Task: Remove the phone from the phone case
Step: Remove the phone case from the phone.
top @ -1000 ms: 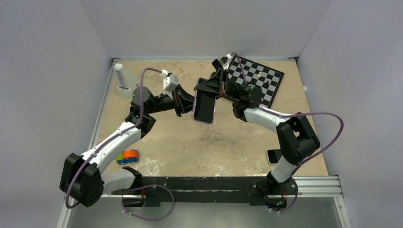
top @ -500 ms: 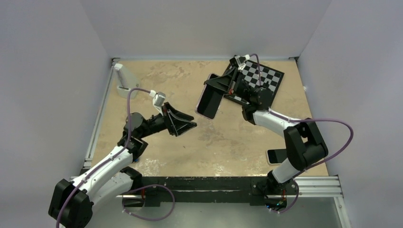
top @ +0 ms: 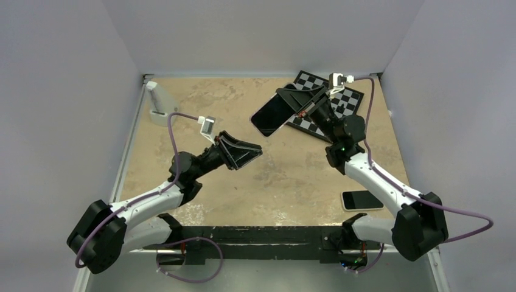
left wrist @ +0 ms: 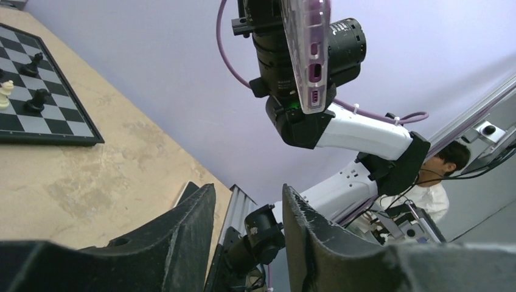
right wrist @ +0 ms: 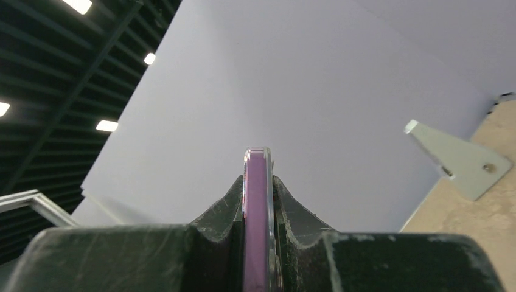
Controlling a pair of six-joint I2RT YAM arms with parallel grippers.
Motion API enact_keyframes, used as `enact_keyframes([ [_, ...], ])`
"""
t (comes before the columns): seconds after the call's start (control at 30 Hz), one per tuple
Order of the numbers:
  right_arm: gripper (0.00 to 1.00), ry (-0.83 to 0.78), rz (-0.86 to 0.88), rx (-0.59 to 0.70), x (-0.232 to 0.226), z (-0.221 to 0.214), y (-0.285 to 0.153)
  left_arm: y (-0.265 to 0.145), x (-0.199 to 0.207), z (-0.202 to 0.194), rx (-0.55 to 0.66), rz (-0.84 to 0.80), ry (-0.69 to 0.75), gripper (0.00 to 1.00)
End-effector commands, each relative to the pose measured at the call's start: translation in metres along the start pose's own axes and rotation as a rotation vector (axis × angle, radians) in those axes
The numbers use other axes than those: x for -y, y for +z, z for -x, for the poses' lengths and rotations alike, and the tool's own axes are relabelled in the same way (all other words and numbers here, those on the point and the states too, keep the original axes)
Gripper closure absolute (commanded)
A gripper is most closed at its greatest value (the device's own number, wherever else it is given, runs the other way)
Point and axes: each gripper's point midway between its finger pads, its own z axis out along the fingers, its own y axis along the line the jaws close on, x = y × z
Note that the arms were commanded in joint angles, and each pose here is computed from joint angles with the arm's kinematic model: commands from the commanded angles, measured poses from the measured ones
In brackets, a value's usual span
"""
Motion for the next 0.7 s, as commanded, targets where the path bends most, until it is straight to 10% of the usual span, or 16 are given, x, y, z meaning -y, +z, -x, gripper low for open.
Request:
enact_keyframes([
  [0.0,1.0,-0.116,-0.056,0.084,-0.008,0.019,0.004,0.01,0.029,0.027,0.095,-0.114,0.055,0.54],
  [0.3,1.0,-0.218,-0.019,0.038,-0.019,0.01,-0.006,0.023,0.027,0.032,0.058,-0.056,-0.099,0.41],
  [0.67,1.0,-0.242,0.001,0.019,-0.019,0.005,0.0,0.037,0.032,0.033,0.041,-0.144,-0.218,0.5],
])
